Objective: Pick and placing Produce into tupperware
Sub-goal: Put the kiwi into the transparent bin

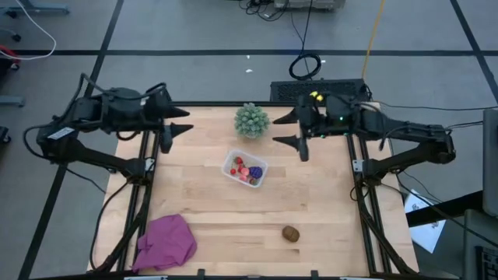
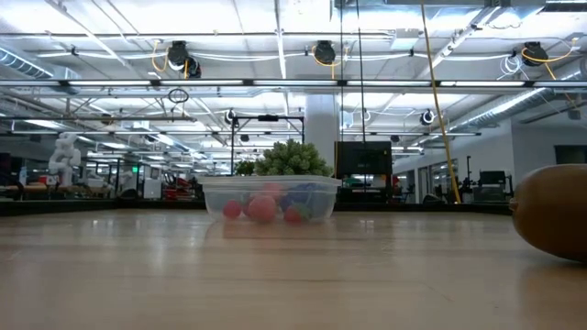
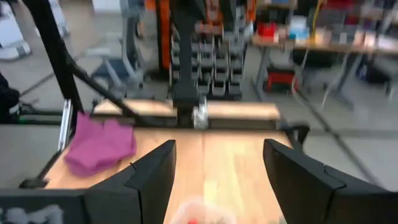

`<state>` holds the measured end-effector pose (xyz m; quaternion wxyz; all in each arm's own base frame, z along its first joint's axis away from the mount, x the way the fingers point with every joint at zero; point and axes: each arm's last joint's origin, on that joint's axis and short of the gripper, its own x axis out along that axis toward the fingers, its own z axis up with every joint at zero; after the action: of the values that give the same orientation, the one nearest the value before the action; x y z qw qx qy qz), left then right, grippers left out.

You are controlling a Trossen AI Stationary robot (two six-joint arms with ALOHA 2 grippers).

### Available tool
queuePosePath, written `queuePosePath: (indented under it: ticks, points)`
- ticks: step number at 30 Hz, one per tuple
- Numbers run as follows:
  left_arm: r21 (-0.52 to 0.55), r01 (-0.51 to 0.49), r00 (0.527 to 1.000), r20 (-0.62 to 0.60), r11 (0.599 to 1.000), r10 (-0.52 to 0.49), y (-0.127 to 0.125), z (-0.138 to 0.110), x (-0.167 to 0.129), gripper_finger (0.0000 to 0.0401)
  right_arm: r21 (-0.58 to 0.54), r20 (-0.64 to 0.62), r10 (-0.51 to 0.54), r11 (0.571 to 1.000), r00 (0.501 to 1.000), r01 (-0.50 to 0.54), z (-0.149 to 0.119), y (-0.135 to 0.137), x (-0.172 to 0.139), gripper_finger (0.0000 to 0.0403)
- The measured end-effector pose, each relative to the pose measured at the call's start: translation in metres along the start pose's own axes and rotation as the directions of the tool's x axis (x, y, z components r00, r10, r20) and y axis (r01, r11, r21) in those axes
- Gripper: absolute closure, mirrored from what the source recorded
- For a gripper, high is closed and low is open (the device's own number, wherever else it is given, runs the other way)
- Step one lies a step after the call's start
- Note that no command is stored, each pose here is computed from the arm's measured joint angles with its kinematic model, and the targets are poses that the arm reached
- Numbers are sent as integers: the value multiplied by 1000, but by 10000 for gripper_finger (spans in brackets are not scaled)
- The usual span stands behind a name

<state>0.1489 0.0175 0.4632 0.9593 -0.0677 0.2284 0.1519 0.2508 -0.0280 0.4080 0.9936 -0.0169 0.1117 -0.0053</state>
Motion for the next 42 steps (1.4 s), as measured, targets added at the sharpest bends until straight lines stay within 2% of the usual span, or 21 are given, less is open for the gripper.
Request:
queuePosePath:
  ticks: [5, 10, 12, 16, 19, 24, 27, 31, 35, 39, 42]
  points:
    - [24, 10, 999, -32, 1000, -9, -2, -4, -1, 187, -166, 220, 35, 986, 975, 2, -2, 10, 11, 172]
    - [62, -3, 998, -63, 998, 6, -3, -4, 6, 189, -391, 394, 129, 920, 910, 39, 15, 36, 6, 172]
    - [78, -13, 997, -80, 997, 20, -3, -6, 7, 188, -466, 395, 179, 885, 901, 28, 20, 49, 3, 172]
    - [98, -22, 993, -111, 995, 32, -2, -8, 9, 187, -548, 312, 270, 834, 911, -59, 24, 74, -4, 172]
    - [104, -21, 993, -115, 994, 33, -2, -9, 9, 187, -546, 256, 256, 834, 932, -79, 32, 88, -10, 172]
    - [105, -23, 993, -116, 994, 36, -2, -9, 9, 187, -427, 97, 199, 893, 975, -140, 56, 102, -24, 172]
    - [97, -24, 993, -116, 995, 36, -2, -9, 9, 187, -300, -12, 219, 930, 976, -212, 69, 108, -30, 172]
    - [82, -26, 993, -114, 996, 35, -2, -9, 9, 187, -126, -165, 231, 959, 959, -252, 73, 116, -25, 172]
    - [60, -28, 993, -113, 998, 35, -2, -8, 9, 187, 43, -319, 235, 971, 918, -234, 64, 128, -14, 172]
    - [48, -30, 993, -112, 998, 35, -2, -8, 9, 187, 227, -458, 302, 949, 836, -218, 47, 138, -3, 172]
    - [48, -29, 993, -112, 998, 35, -2, -8, 9, 187, 315, -542, 303, 938, 784, -145, 35, 148, 5, 172]
